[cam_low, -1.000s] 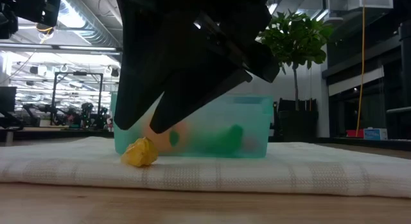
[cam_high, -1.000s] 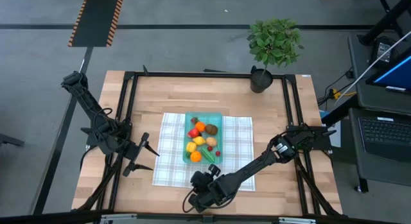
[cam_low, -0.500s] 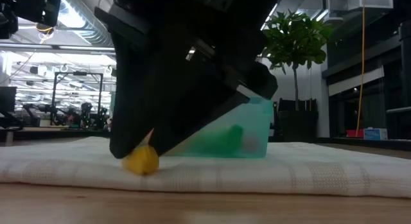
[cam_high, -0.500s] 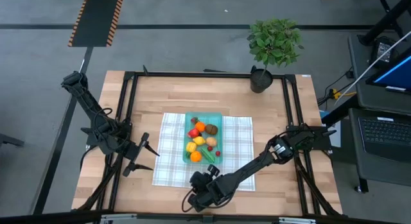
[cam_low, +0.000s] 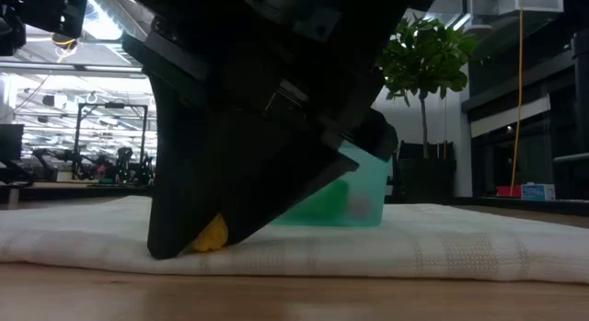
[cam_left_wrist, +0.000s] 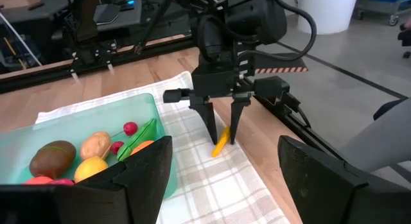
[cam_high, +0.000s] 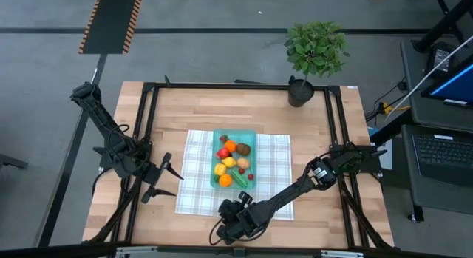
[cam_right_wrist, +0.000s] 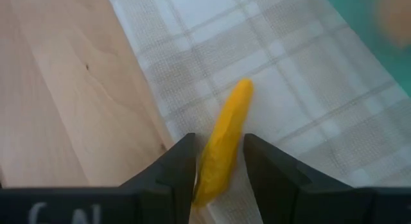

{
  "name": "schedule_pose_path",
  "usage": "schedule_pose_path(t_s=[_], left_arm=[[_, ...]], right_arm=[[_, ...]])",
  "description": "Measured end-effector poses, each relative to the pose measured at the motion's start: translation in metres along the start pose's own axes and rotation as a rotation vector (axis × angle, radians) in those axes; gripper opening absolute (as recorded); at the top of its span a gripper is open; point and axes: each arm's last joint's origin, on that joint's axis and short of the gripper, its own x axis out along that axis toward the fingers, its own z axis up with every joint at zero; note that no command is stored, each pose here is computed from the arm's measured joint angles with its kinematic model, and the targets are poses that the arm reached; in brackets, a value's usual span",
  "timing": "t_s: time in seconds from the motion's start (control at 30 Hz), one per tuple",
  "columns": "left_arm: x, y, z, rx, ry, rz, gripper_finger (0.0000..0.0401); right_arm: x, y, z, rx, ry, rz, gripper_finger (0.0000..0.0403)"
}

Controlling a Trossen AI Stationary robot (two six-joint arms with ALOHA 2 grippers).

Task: Pick and placing Produce into tupperware
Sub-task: Put the yellow corn into the blue bin

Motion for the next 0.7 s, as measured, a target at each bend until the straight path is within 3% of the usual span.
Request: schedule_pose_path(t_s=[0.37, 0.7], left_arm=[[0.0000, 0.0000, 0.0000, 0.000, 0.000, 0.000, 0.0273], [0.0000, 0.0000, 0.0000, 0.000, 0.000, 0.000, 0.0273]], right_arm=[[0.0007, -0.0009, 0.0011, -0.002, 0.006, 0.000, 0.0129], [0.0010, -0.0011, 0.0015, -0.003, 0.021, 0.008, 0.0049]])
